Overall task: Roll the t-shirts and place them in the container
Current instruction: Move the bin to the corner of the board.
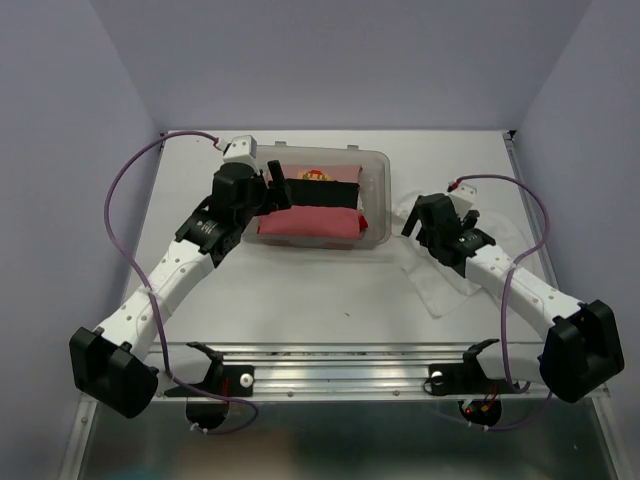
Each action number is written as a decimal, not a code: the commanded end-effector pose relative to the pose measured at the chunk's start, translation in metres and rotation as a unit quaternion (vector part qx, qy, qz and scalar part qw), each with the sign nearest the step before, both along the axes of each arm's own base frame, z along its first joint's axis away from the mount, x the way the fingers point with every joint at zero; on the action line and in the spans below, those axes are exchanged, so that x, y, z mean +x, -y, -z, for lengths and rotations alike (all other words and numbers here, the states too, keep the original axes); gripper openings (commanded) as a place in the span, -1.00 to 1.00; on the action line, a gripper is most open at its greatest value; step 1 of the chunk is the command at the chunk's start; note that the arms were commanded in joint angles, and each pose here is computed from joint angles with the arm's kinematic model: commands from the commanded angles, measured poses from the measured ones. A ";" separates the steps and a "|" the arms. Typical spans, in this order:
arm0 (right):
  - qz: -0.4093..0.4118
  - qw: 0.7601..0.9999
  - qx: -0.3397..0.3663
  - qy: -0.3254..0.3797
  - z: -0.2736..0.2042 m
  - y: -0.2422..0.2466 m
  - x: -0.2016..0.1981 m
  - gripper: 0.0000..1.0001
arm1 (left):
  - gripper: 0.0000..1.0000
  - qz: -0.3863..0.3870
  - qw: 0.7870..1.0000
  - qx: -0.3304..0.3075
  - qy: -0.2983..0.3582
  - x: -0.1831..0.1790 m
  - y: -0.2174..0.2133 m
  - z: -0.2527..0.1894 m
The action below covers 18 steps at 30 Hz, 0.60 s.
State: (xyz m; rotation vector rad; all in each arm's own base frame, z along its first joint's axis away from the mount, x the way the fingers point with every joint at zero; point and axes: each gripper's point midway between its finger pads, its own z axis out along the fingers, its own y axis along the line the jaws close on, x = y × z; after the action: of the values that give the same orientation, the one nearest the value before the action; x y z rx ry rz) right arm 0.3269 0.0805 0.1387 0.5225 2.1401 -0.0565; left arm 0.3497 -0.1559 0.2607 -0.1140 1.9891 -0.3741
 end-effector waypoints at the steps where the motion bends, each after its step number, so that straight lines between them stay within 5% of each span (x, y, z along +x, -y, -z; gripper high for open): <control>1: 0.012 0.999 0.022 0.024 -0.014 -0.003 0.005 1.00 | 0.97 0.004 1.000 0.005 0.016 0.000 -0.001 -0.016; 11: -0.022 0.999 0.041 0.026 -0.013 -0.011 0.000 1.00 | 0.98 0.011 0.999 0.039 0.012 -0.002 0.022 -0.022; 18: 0.071 0.995 0.074 -0.005 -0.005 0.066 0.006 1.00 | 0.98 0.044 0.997 0.058 0.003 -0.008 0.062 -0.018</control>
State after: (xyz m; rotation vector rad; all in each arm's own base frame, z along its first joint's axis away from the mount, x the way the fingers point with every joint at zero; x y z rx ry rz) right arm 0.3294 0.0498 0.1353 0.6478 2.1525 0.0016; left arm 0.3407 -0.2115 0.2600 0.0433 2.0467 -0.3255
